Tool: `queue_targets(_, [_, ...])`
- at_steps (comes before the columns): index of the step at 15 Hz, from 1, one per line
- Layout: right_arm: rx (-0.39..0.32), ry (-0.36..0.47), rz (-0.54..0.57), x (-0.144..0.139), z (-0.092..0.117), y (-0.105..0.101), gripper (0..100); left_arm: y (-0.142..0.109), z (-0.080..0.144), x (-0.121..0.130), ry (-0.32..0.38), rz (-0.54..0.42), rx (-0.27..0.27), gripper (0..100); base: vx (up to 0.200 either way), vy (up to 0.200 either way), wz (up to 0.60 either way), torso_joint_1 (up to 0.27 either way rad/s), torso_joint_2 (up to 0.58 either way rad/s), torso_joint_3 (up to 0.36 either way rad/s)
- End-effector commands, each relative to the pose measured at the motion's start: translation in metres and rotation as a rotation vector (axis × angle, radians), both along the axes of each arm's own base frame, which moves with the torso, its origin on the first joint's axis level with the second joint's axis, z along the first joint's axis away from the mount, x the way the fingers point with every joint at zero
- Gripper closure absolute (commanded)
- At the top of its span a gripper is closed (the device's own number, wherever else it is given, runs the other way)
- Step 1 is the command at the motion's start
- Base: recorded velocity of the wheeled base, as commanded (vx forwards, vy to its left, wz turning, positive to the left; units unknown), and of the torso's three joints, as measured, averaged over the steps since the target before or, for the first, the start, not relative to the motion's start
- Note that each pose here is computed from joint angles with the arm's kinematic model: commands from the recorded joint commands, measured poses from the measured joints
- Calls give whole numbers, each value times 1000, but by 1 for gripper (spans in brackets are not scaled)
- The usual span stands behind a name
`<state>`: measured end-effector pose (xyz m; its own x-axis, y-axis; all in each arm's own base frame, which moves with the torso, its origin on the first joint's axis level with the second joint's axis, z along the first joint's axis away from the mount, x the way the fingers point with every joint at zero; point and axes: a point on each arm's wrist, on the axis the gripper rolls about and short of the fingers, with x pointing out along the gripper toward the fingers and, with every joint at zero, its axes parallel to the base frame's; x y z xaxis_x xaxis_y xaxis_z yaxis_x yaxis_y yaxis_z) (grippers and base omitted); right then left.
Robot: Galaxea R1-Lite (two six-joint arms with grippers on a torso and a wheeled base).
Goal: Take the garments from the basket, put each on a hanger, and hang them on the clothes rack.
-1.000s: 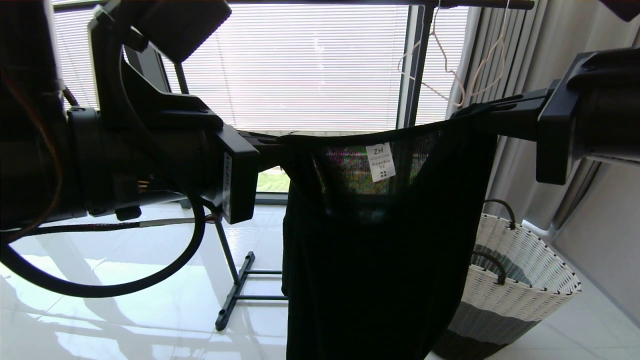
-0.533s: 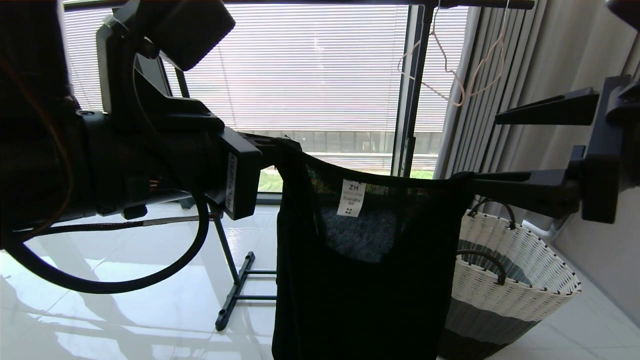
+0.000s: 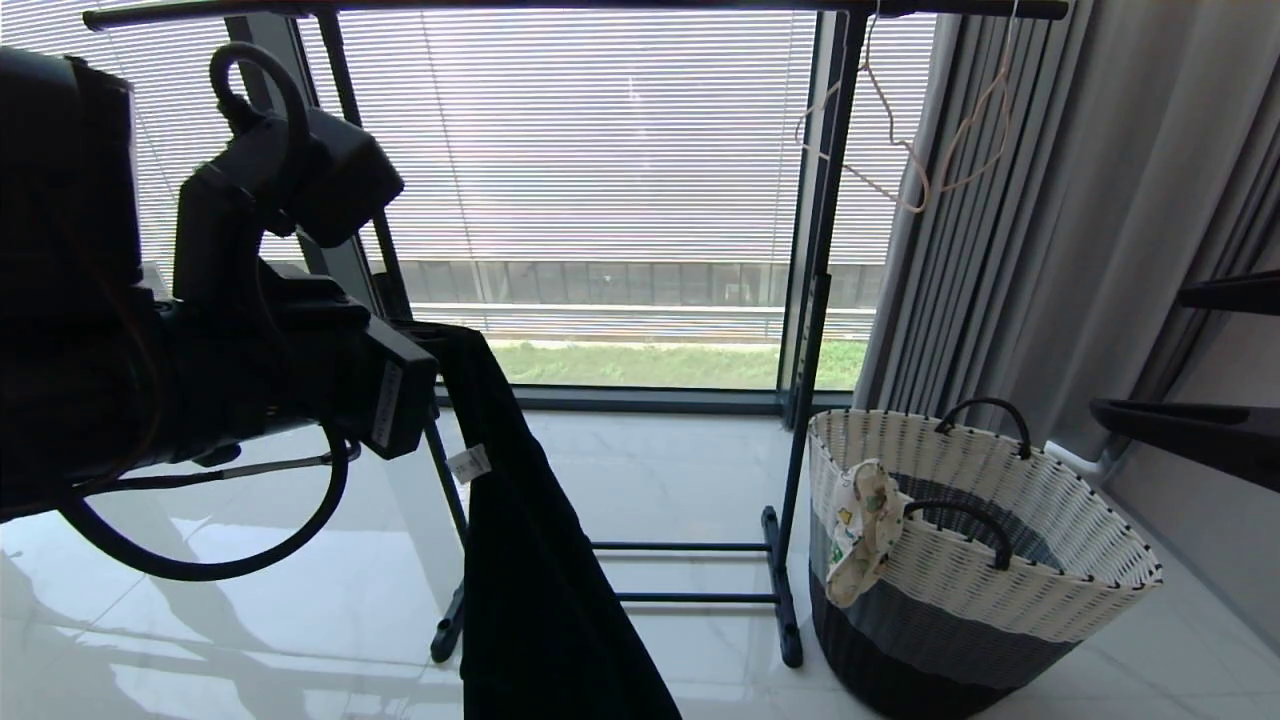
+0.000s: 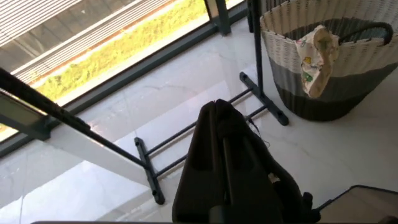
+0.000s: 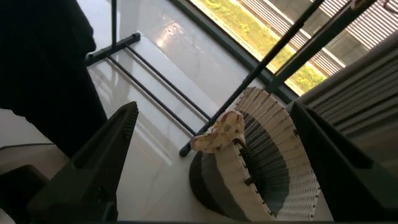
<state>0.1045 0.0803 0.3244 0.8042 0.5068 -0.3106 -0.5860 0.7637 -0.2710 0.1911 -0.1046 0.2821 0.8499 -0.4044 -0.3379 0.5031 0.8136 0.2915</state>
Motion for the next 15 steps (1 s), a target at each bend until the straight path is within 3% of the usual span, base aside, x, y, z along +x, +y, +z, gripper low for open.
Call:
queue_targets(1, [1,7,-233,-8,-10,-36,0,35,-4,-13,-17,123,9,100,0,0,0,0,0,0])
queue_targets(3, [129,63,-336,-13,-14,-44,0,78,-14,-21,4,282,-12,100,0,0,0,0,0,0])
queue_targets(4, [135,68,-391,-10,-15,-48,0,89,-15,-21,6,338,-15,100,0,0,0,0,0,0])
queue_targets(8, [98,133,-538,-3,-35,-61,0,101,-16,-27,13,435,-77,100,0,0,0,0,0,0])
queue_targets(11, [51,144,-587,-4,-44,-65,0,103,-24,-29,32,503,-64,100,0,0,0,0,0,0])
queue_targets(15, [37,147,-618,-3,-47,-68,0,103,-26,-29,34,509,-57,100,0,0,0,0,0,0])
